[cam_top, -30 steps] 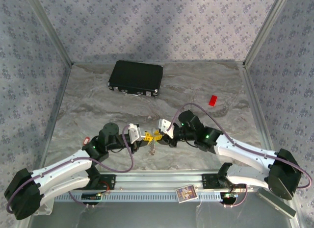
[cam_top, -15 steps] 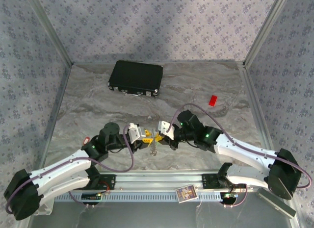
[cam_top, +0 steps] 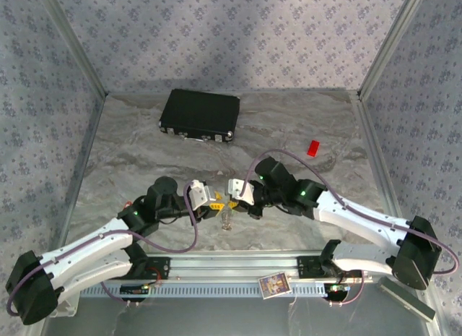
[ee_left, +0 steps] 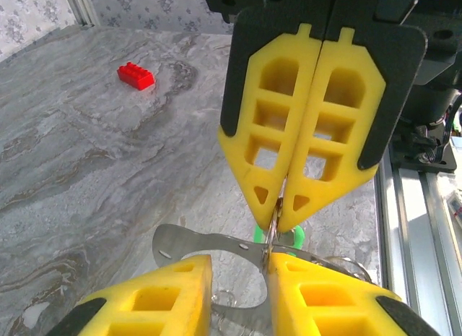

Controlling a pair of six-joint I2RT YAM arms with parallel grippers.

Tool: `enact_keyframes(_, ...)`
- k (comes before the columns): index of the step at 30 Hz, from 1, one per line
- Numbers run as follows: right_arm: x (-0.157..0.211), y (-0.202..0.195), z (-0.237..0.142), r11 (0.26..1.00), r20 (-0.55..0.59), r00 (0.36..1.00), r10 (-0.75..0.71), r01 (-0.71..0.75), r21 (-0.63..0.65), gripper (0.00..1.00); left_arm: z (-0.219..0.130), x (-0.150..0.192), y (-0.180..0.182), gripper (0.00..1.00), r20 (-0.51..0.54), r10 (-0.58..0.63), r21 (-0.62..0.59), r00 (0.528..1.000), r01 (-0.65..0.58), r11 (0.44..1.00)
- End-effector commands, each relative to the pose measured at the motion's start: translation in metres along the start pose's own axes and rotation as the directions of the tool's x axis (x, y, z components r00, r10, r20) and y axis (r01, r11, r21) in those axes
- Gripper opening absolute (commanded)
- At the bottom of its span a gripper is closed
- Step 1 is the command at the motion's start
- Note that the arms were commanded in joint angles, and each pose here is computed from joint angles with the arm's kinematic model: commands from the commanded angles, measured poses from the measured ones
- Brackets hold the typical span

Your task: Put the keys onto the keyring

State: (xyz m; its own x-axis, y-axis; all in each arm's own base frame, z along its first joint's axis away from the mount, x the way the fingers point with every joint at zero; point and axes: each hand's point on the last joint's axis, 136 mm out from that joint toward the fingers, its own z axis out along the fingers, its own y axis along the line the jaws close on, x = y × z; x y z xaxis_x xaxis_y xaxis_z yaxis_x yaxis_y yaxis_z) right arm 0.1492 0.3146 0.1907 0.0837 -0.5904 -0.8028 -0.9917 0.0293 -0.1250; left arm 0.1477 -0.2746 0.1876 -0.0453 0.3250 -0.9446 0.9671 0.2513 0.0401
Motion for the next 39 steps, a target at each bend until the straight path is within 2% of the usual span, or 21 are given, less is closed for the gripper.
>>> enact_keyframes(1, -0.012, -0.003, -0.003, 0.999, -0.007, 0.999, -0.045, 0.045, 0.006, 0.0, -0.001, -0.015, -0.006, 0.25, 0.03, 0.032, 0.039, 0.999, -0.033, 0.999)
enact_keyframes(5, -0.019, -0.002, -0.002, 0.998, -0.002, 0.998, -0.064, 0.064, 0.004, 0.0, 0.0, -0.014, -0.008, 0.23, 0.022, 0.032, 0.055, 0.999, -0.033, 0.998)
enact_keyframes(12, -0.025, 0.001, -0.002, 0.998, 0.005, 0.998, -0.069, 0.069, 0.002, 0.0, 0.0, -0.013, -0.012, 0.01, 0.017, 0.044, 0.08, 0.999, -0.045, 0.996)
enact_keyframes(14, -0.023, 0.0, -0.002, 0.999, 0.012, 0.999, -0.053, 0.053, 0.008, 0.0, -0.001, -0.013, -0.013, 0.0, 0.019, 0.054, 0.08, 0.998, -0.055, 0.995)
enact_keyframes(17, -0.018, -0.001, -0.002, 1.0, 0.044, 0.999, -0.003, 0.003, 0.001, 0.21, -0.003, -0.015, -0.013, 0.0, 0.048, 0.068, 0.071, 0.997, -0.072, 0.995)
enact_keyframes(18, -0.017, -0.002, -0.003, 1.0, 0.058, 0.998, 0.012, -0.012, -0.002, 0.25, -0.004, -0.017, -0.013, 0.0, 0.066, 0.073, 0.068, 0.995, -0.078, 0.995)
enact_keyframes(22, -0.008, -0.004, -0.002, 0.998, 0.086, 0.994, 0.061, -0.061, 0.004, 0.28, -0.006, -0.021, -0.013, 0.0, 0.122, 0.075, 0.051, 0.99, -0.081, 0.995)
enact_keyframes(28, 0.001, -0.001, 0.0, 0.995, 0.083, 0.992, 0.097, -0.097, 0.002, 0.25, -0.005, -0.017, -0.013, 0.0, 0.13, 0.066, 0.047, 0.989, -0.073, 0.996)
enact_keyframes(39, 0.006, -0.003, 0.002, 0.994, 0.076, 0.991, 0.107, -0.107, -0.004, 0.0, -0.005, -0.022, -0.017, 0.0, 0.155, 0.068, 0.07, 0.986, -0.08, 0.994)
